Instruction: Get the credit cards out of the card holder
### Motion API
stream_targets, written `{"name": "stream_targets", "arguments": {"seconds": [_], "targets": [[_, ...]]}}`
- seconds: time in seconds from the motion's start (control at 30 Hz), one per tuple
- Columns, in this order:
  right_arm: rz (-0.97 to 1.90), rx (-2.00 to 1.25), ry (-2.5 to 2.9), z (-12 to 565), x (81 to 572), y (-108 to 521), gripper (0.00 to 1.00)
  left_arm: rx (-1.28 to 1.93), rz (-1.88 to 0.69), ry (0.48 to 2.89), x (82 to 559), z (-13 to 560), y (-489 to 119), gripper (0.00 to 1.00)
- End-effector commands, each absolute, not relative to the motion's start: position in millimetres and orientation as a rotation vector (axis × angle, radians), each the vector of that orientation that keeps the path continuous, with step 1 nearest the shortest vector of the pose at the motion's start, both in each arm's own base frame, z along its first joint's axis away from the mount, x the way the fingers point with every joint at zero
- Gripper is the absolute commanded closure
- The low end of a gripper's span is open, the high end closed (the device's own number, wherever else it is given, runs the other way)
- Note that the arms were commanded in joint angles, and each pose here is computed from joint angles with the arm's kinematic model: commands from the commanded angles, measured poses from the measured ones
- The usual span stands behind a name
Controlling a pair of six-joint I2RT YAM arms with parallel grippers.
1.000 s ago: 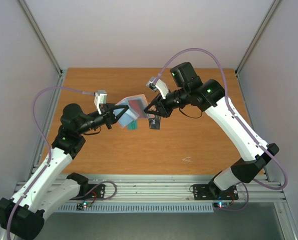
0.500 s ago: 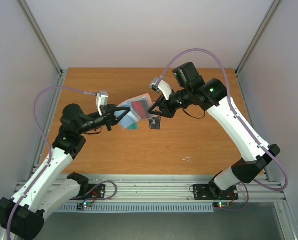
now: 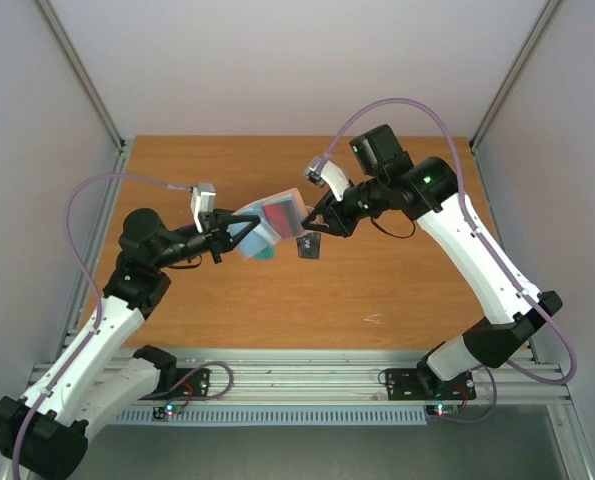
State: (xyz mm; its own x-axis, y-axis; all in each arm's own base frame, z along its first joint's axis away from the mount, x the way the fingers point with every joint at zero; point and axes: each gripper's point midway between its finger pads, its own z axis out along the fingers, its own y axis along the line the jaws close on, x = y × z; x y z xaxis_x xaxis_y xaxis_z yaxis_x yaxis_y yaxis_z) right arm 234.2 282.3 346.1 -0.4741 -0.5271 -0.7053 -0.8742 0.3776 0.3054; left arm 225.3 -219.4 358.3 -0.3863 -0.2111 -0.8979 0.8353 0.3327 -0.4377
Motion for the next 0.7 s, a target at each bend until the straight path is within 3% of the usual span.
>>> {"name": "stream_targets", "arguments": {"seconds": [0.0,0.67], "targets": [[0.874,-1.187,2.123,355.2,235.2,275.4,0.80,0.633,-1.251,1.448,216.6,380.4,-217.4,1.00],[1.001,-1.202,2.070,361.2,236.0,308.2,0.71,0.653,-1.262,1.450,213.6,376.4,-222.2,1.00]]}}
